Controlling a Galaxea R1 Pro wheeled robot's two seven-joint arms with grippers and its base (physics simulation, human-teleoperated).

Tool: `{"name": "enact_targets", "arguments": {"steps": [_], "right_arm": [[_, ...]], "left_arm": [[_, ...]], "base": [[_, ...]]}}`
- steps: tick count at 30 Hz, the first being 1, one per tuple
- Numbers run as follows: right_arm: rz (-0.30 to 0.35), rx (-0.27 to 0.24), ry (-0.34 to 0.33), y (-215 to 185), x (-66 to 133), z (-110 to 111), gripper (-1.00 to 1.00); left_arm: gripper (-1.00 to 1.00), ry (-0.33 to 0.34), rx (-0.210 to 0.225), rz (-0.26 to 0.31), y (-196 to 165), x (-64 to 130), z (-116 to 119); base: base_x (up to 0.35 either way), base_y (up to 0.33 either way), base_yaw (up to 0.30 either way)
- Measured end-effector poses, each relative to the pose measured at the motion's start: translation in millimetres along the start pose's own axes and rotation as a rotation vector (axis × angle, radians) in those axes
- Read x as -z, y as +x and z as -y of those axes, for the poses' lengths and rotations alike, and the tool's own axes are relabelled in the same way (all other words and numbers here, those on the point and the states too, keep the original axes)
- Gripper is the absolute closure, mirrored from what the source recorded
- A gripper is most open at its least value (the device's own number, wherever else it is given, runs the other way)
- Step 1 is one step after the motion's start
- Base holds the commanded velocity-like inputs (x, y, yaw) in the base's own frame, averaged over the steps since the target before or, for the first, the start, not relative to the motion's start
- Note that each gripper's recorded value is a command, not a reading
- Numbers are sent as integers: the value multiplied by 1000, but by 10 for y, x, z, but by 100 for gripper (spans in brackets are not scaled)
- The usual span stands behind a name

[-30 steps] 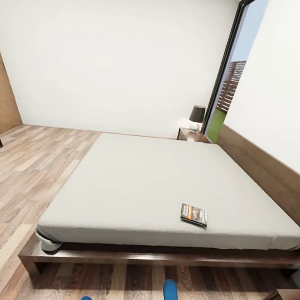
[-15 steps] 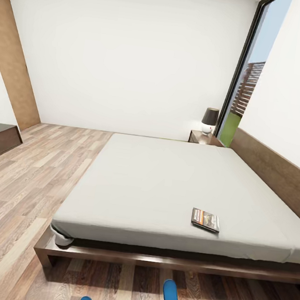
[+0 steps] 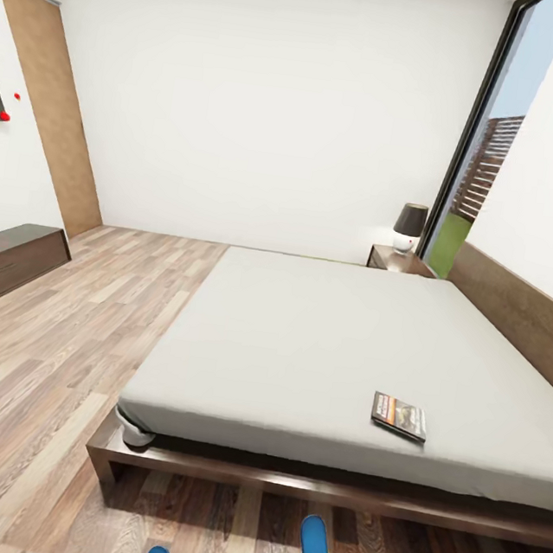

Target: In the bedroom, move the book from the bed onto either nightstand, and place the two sandals side by side next to the bed.

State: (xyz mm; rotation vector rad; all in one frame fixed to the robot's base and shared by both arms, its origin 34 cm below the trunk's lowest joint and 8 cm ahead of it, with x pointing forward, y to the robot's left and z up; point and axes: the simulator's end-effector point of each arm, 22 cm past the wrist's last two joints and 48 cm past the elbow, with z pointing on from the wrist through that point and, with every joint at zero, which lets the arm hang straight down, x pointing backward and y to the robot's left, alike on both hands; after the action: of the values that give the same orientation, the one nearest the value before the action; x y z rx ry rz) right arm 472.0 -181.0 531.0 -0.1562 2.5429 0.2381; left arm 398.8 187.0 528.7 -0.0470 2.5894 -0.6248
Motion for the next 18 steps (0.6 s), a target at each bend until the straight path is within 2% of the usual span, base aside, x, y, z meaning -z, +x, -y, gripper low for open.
{"name": "enact_targets", "arguments": {"steps": [18], "right_arm": [[0,0,-2,-1,0,-3,100]], "left_arm": [[100,-5,2,9,-43,-3,-13]], "base": [[0,0,1]]}}
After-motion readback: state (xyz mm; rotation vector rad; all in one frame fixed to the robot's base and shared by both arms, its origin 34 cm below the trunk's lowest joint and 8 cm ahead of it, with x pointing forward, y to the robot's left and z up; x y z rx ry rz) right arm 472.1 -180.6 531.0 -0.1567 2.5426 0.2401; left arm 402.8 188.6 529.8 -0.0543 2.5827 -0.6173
